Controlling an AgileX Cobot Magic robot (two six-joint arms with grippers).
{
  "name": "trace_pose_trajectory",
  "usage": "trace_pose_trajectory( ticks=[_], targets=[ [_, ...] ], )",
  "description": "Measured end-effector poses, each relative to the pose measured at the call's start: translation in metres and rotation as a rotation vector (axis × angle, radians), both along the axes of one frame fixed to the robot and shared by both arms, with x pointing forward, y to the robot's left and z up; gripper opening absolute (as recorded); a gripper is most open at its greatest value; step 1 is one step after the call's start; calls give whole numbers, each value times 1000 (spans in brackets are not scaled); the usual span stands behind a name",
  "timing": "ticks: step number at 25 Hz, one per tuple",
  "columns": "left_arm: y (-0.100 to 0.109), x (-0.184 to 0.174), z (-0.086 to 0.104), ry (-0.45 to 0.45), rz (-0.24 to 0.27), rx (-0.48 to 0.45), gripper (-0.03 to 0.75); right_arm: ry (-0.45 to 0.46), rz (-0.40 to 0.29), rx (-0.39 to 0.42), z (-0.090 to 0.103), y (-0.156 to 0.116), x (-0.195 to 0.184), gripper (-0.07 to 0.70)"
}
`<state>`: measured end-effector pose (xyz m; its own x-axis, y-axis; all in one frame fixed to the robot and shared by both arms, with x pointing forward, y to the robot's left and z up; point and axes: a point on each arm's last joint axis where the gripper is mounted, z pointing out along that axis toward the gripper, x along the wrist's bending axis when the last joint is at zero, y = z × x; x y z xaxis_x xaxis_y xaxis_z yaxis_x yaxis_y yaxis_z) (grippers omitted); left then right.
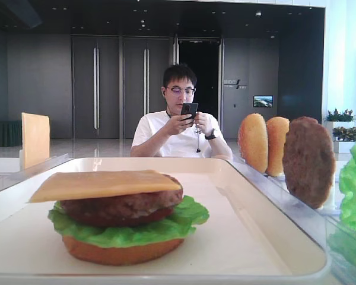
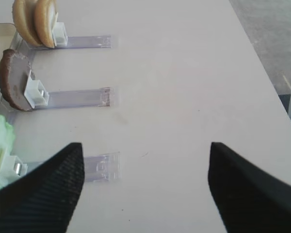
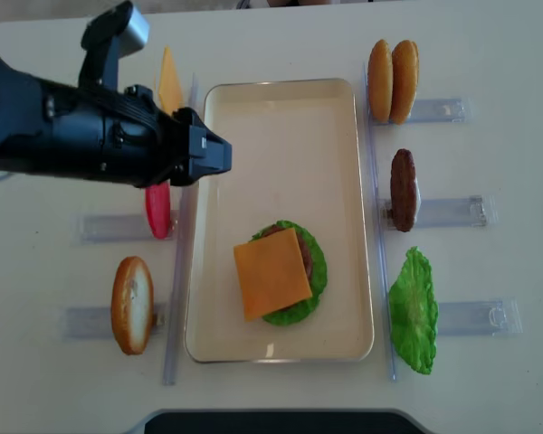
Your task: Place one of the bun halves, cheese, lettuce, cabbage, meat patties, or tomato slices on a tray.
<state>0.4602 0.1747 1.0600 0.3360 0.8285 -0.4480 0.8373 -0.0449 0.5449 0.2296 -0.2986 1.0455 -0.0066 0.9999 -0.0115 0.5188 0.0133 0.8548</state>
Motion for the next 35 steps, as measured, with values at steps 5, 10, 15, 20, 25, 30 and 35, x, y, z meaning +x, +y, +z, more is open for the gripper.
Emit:
trace_pose_trajectory(
  ticks=[5, 10, 15, 20, 25, 30, 35],
  targets=[
    [8, 8, 22, -30, 40, 115, 419, 0, 0, 0, 0, 0, 0, 535],
    [10, 20, 28, 24, 73, 211, 419, 0, 0, 0, 0, 0, 0, 535],
    [12, 28, 24, 77, 102, 282, 419, 0, 0, 0, 0, 0, 0, 535],
    [18, 30, 28, 68, 117, 354, 419, 0, 0, 0, 0, 0, 0, 535],
    [21, 34, 38, 41, 186, 357, 496, 0, 0, 0, 0, 0, 0, 535],
    [22, 37, 49, 12, 208, 359, 575, 0, 0, 0, 0, 0, 0, 535],
    [29, 35, 56, 35, 229, 439, 582, 0, 0, 0, 0, 0, 0, 535]
  ],
)
